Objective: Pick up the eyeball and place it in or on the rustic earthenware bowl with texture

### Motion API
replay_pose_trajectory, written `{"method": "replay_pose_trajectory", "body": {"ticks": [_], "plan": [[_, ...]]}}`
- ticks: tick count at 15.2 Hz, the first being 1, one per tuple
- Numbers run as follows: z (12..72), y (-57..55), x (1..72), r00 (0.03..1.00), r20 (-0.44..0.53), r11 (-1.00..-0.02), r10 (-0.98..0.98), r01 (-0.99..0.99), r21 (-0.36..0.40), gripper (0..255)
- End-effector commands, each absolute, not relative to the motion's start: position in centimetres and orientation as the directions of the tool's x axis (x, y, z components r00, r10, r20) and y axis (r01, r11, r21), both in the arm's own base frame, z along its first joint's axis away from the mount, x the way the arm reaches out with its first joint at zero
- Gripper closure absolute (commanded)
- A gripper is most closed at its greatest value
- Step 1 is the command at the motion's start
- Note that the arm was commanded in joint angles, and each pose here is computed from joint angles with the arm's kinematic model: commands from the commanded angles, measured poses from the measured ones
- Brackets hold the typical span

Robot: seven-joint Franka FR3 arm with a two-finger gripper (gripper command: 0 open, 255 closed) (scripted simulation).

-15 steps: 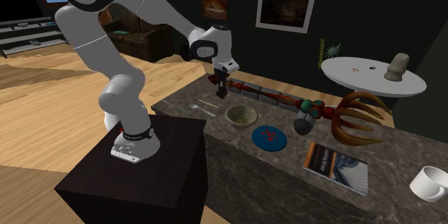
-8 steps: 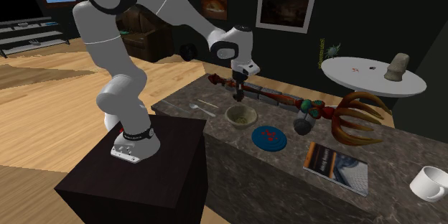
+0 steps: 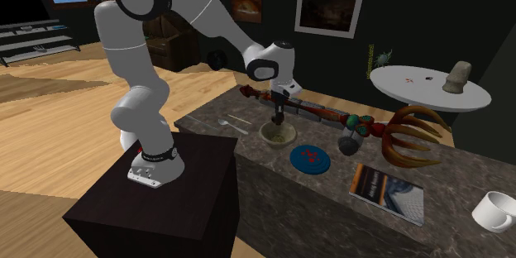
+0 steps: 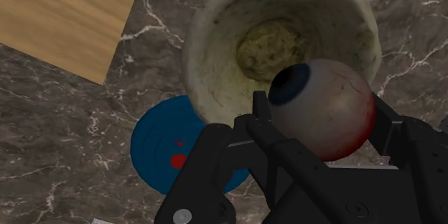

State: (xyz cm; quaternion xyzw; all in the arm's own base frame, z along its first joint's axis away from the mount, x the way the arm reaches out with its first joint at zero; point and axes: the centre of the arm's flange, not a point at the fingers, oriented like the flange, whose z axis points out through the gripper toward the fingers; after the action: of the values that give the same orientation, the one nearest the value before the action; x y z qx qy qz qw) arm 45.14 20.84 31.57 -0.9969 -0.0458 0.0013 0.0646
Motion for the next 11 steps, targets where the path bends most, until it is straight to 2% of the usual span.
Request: {"method": "replay_pose_trajectory", "body": {"ticks": [1, 5, 11], "plan": [[30.5, 20.8, 45.2, 0.996, 0.004, -0.987, 0.092, 0.091, -0.129, 255], [28.2, 20.8, 45.2, 0.996, 0.004, -0.987, 0.092, 0.091, -0.129, 255], [28.2, 20.8, 45.2, 0.996, 0.004, -0.987, 0.092, 0.091, -0.129, 255]]}}
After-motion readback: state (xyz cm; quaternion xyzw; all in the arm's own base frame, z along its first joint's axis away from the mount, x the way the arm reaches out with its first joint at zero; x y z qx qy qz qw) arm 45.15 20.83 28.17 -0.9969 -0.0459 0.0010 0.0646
